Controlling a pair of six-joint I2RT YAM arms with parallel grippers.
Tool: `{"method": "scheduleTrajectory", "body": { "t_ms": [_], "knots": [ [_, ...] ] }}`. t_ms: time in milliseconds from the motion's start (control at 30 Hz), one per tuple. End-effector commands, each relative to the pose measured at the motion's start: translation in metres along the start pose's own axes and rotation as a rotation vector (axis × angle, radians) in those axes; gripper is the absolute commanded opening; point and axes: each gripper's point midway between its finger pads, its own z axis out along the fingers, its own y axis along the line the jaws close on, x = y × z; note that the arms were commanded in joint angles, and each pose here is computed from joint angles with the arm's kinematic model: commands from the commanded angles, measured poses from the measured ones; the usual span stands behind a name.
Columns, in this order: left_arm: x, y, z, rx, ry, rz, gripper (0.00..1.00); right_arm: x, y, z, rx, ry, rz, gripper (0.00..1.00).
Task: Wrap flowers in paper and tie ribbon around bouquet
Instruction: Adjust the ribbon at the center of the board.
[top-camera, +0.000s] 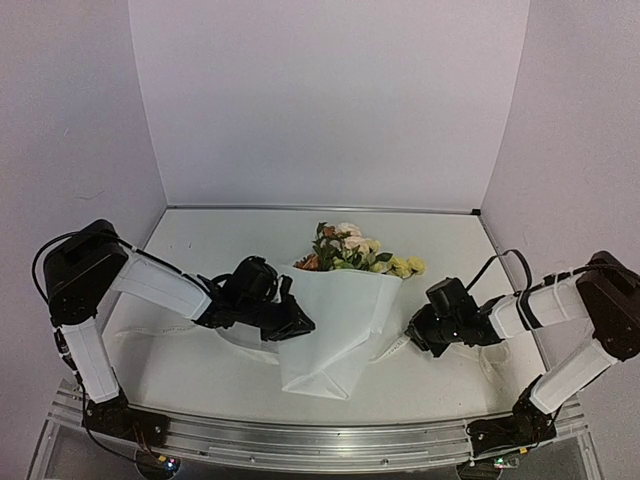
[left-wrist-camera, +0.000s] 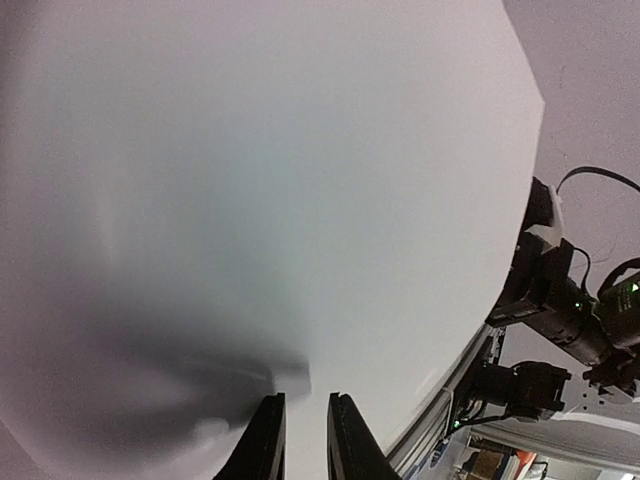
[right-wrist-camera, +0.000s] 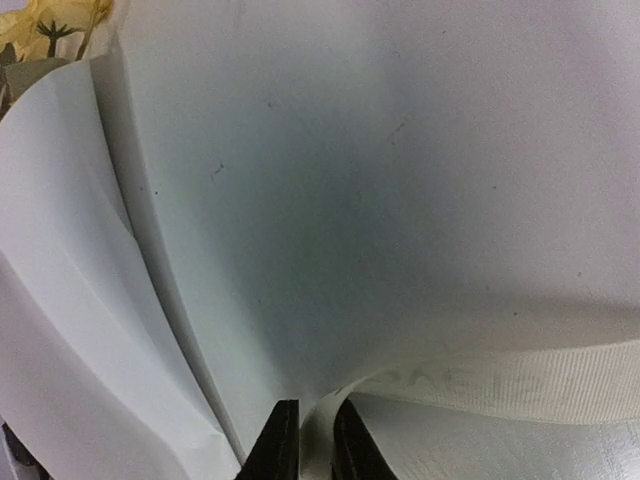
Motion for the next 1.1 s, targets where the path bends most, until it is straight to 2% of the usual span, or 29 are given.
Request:
{"method": "scheduleTrajectory", "body": {
  "t_ms": [0,233,433,567,733,867,933,1067],
  "knots": [
    [-0.018,-0.049,-0.023,0.087,-0.060,0.081,0.19,-0.008,-0.003,0.005,0.017,-0.022,-0.012,0.03],
    [-0.024,-0.049,-0.038,0.077,-0.087,0.059,0.27,-0.017,0.001,0.008,0.039,-0.059,-0.062,0.01],
    [-0.034,-0.034,-0.060,0.053,-0.133,-0.006,0.28,-0.020,0.010,0.008,0.043,-0.062,-0.099,0.00],
    [-0.044,0.003,-0.098,-0.056,-0.243,-0.134,0.31,-0.020,0.013,0.005,0.046,-0.061,-0.113,0.00],
    [-0.032,0.092,-0.163,-0.356,-0.435,-0.417,0.38,-0.020,0.013,0.001,0.049,-0.060,-0.126,0.01],
    [-0.026,0.126,-0.203,-0.428,-0.579,-0.553,0.41,-0.020,0.013,-0.002,0.045,-0.061,-0.131,0.02],
    [-0.026,0.140,-0.207,-0.446,-0.597,-0.598,0.42,-0.021,0.013,-0.003,0.043,-0.062,-0.134,0.02],
    [-0.027,0.157,-0.192,-0.439,-0.552,-0.679,0.44,-0.020,0.012,-0.003,0.043,-0.061,-0.137,0.02]
  ]
}}
